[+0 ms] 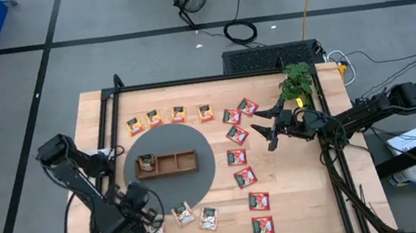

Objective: Pick & Place Tea
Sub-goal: Put the brown tea bag into the left section of the wooden organizer

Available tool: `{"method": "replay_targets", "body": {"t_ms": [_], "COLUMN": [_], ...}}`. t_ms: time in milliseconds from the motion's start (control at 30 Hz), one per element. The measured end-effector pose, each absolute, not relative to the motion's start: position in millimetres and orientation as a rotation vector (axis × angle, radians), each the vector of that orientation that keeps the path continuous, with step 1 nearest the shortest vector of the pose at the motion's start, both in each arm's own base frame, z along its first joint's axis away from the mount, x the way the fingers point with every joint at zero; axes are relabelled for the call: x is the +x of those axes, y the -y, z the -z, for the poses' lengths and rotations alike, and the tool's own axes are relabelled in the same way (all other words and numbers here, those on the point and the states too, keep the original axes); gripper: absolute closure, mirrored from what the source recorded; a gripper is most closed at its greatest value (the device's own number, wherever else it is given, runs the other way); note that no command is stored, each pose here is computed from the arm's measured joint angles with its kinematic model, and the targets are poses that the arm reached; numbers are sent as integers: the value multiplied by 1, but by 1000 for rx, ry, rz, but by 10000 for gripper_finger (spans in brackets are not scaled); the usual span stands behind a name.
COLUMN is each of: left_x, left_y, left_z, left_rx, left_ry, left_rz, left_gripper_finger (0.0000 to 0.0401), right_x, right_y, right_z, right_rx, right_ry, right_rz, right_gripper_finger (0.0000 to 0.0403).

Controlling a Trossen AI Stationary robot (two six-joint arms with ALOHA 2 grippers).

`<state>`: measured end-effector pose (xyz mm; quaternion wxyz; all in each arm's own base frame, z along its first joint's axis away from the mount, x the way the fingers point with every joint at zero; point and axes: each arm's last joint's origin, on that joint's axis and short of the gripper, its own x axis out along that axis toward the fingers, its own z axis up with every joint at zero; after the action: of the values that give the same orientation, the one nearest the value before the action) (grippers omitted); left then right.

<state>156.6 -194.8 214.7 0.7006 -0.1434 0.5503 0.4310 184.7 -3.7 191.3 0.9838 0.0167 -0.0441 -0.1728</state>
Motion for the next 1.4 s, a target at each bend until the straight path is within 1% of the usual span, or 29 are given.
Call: {"method": "replay_targets", "body": {"t_ms": [100,200,267,467,633,967,1400], "left_x": [158,159,159,149,152,159,165], "left_y": [183,176,172,150,139,127,125], "left_z": [-223,-218,-212,-182,-164,-160,-157], "left_rx": [-190,-172,-209,-347,-379,-396,-439], "left_ry": [-1083,-949,-888,-674,-619,-615,-639], "left_rz": [-1017,-1035,-1058,-1226,-1223,-1281,-1279], "left_gripper_finger": [396,396,396,396,396,395,308], "right_x": [185,185,185,185,185,185,185], "right_y": [4,4,4,4,4,4,4], "right_z": [-191,-191,-190,-190,-190,-190,-190], "right_rx": [33,32,31,31,31,31,31], "right_ry": [87,83,76,76,77,78,74], "right_rz": [347,347,347,347,347,348,349], "right_gripper_finger": [190,190,190,190,190,190,190]}}
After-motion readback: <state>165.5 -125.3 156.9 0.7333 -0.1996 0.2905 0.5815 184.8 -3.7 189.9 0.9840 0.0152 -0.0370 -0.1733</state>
